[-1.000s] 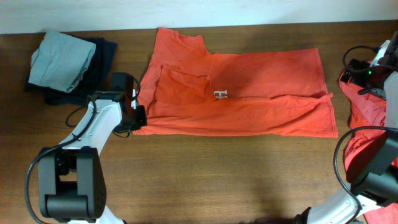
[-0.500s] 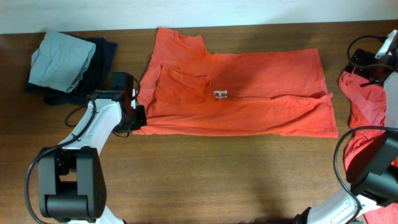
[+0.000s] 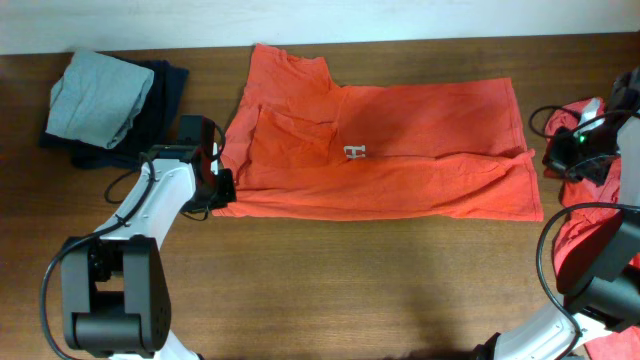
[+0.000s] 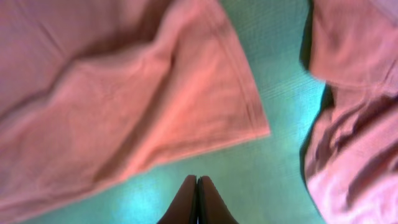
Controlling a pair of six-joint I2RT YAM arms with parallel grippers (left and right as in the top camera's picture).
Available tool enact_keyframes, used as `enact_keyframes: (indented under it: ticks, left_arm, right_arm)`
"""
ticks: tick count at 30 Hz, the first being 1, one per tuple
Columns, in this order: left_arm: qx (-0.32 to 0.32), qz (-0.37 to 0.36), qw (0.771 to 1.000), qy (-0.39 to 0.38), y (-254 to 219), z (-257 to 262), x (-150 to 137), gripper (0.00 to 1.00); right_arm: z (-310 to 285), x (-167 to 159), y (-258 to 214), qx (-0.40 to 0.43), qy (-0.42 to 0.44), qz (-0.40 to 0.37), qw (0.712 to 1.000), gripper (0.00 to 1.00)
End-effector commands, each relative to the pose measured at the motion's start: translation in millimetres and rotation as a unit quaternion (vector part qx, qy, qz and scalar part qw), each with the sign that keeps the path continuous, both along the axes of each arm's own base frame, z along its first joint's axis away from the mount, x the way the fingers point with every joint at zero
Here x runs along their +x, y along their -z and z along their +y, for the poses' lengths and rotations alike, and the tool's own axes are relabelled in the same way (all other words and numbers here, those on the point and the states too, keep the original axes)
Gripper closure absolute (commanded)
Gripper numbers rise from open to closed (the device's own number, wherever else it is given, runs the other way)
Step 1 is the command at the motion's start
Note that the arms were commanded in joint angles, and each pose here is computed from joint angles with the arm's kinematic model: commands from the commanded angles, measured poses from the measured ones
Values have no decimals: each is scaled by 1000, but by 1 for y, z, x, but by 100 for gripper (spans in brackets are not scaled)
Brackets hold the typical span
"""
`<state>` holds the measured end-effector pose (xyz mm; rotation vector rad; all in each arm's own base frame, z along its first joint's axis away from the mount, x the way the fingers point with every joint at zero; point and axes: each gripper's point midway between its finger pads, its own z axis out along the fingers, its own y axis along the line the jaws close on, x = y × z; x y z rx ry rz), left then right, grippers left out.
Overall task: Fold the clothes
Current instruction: 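Move the right gripper to the lower right edge and grasp it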
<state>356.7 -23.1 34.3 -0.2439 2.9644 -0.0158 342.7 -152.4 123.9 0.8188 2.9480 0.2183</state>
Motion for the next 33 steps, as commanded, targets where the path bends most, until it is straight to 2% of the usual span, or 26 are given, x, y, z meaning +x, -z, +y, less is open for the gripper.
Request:
enact_keyframes:
  ticks: [1, 4, 12, 19, 21, 27, 33]
  left_arm:
    - [-1, -7, 1000, 0, -3, 1, 7, 87]
    - [-1, -7, 1000, 0, -3, 1, 7, 87]
    - [0, -7, 1000, 0, -3, 2, 7, 87]
    - [16, -8, 1000, -3, -3, 7, 7, 88]
    - [17, -8, 1000, -4, -3, 8, 7, 91]
    - [19, -8, 1000, -6, -3, 10, 7, 92]
    - [92, -3, 995, -30, -5, 36, 3, 92]
  right_arm:
    - [-5, -18, 5, -26, 1, 41, 999, 96]
    - [-11, -26, 21, -44, 12, 62, 997, 96]
    - [-6, -35, 82, -45, 12, 61, 997, 96]
    - [-7, -34, 104, -53, 13, 48, 997, 96]
    - [-8, -34, 109, -53, 15, 51, 997, 96]
    - [-8, -40, 129, -49, 16, 79, 996, 96]
    - [-16, -48, 148, -66, 34, 112, 991, 96]
